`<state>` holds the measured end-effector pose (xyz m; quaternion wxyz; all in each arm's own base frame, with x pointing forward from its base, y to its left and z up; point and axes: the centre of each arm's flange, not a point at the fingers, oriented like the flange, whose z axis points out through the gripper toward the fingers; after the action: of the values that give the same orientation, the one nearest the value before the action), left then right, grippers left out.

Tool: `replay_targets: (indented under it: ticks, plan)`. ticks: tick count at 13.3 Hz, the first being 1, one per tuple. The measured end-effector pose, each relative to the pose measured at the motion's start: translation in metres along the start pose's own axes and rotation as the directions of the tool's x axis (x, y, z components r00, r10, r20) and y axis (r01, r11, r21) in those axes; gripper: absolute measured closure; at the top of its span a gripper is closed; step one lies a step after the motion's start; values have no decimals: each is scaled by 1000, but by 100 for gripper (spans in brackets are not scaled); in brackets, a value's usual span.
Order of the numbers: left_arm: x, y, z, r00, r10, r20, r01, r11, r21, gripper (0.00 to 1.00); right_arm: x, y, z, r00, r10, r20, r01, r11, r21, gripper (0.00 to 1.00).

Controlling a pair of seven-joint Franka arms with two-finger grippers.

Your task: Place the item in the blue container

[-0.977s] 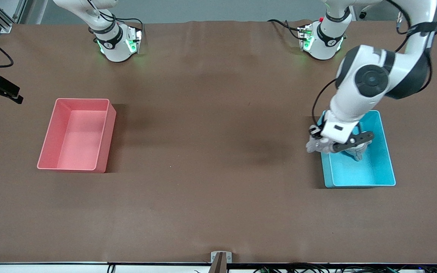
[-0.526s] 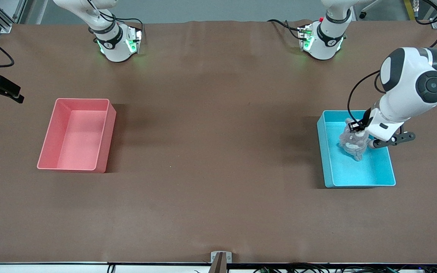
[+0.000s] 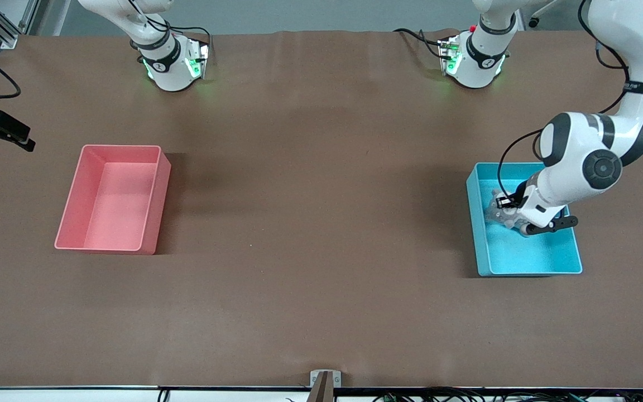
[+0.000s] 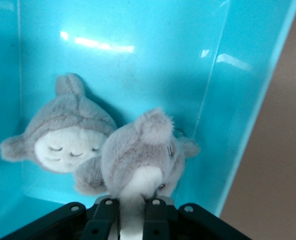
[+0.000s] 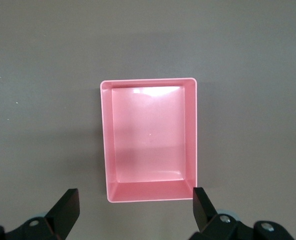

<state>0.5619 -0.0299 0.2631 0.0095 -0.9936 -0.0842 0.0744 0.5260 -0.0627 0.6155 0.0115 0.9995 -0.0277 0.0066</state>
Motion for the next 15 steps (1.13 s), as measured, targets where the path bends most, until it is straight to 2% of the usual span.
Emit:
replay_targets:
  ticks: [1, 2, 4, 6, 9, 12, 15]
  plan:
    - [1, 0, 9, 1000, 10, 6, -10, 1000, 6, 82, 0, 0, 0, 1000, 0, 1, 0, 1000, 0, 0]
    - [3, 0, 14, 1000, 13, 6, -13, 1000, 7, 75, 0, 0, 0, 1000, 0, 2, 0, 1000, 0, 0]
    - [5, -3, 12, 1000, 11, -2, -11, 1000, 5, 56, 0, 0, 0, 1000, 0, 2, 0, 1000, 0, 0]
    - [8, -4, 4, 1000, 9, -17, -9, 1000, 4, 30, 0, 0, 0, 1000, 0, 2, 0, 1000, 0, 0]
    - [12, -6, -18, 997, 51, -51, -51, 999, 9, 1, 0, 0, 0, 1000, 0, 2, 0, 1000, 0, 0]
    - [11, -24, -69, 994, 106, -41, -105, 994, 20, 0, 0, 0, 0, 1000, 0, 2, 0, 1000, 0, 0]
    - [5, -65, -161, 990, 116, -80, -121, 991, -58, 0, 0, 0, 0, 1000, 0, 2, 0, 1000, 0, 0]
